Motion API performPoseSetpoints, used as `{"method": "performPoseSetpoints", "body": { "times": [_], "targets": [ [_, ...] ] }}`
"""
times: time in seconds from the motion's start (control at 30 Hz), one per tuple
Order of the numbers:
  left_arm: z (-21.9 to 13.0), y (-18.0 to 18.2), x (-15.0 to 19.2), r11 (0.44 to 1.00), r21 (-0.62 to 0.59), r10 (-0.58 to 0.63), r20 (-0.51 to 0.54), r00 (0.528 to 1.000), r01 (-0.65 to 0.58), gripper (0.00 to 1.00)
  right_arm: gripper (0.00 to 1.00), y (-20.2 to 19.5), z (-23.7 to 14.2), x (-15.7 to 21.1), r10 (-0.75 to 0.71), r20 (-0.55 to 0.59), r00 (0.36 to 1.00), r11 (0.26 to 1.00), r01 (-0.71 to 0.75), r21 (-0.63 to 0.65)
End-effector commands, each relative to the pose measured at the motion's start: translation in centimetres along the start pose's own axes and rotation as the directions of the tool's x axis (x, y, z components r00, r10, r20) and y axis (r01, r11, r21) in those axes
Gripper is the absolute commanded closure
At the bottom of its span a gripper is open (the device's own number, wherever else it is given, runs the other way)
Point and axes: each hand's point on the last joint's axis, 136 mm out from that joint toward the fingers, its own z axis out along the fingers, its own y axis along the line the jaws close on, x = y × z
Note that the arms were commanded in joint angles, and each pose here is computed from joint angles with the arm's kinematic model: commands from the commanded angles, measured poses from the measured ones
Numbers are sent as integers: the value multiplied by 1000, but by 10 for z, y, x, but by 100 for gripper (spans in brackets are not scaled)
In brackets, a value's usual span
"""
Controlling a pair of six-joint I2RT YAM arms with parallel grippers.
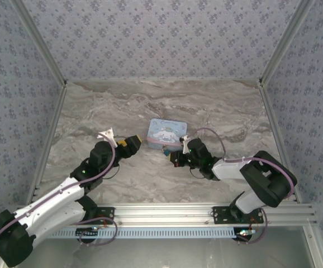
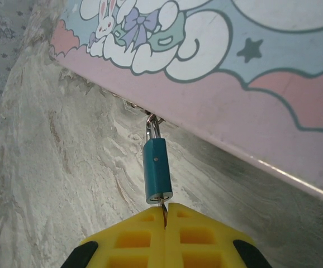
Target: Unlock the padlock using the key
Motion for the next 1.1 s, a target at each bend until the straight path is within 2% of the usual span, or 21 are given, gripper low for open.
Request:
{"method": "performPoseSetpoints", "body": {
  "times": [0.0, 0.1, 0.27, 0.37, 0.63, 1.07],
  "targets": [
    [1, 20, 34, 990, -37, -137, -127, 982, 133, 18, 100, 13, 0, -15, 87, 43, 995, 996, -86, -20],
    [1, 29, 45, 969, -63, -246, -148, 958, 239, 21, 100, 13, 1, -14, 143, 39, 989, 990, -142, -16],
    [6, 31, 51, 911, -32, -412, -135, 901, 411, 27, 100, 13, 6, -12, 222, 27, 975, 975, -222, -20],
    [11, 24, 60, 904, -46, -425, -196, 884, 424, 32, 100, 15, 9, -13, 247, 22, 969, 969, -247, -27],
    [39, 8, 86, 864, -30, -488, -290, 823, 502, 36, 100, 20, 17, -12, 312, 3, 950, 949, -312, -46],
    [78, -16, 88, 786, 56, -573, -310, 759, 616, 54, 100, 22, 18, -12, 348, -2, 938, 937, -348, -42]
  ]
}}
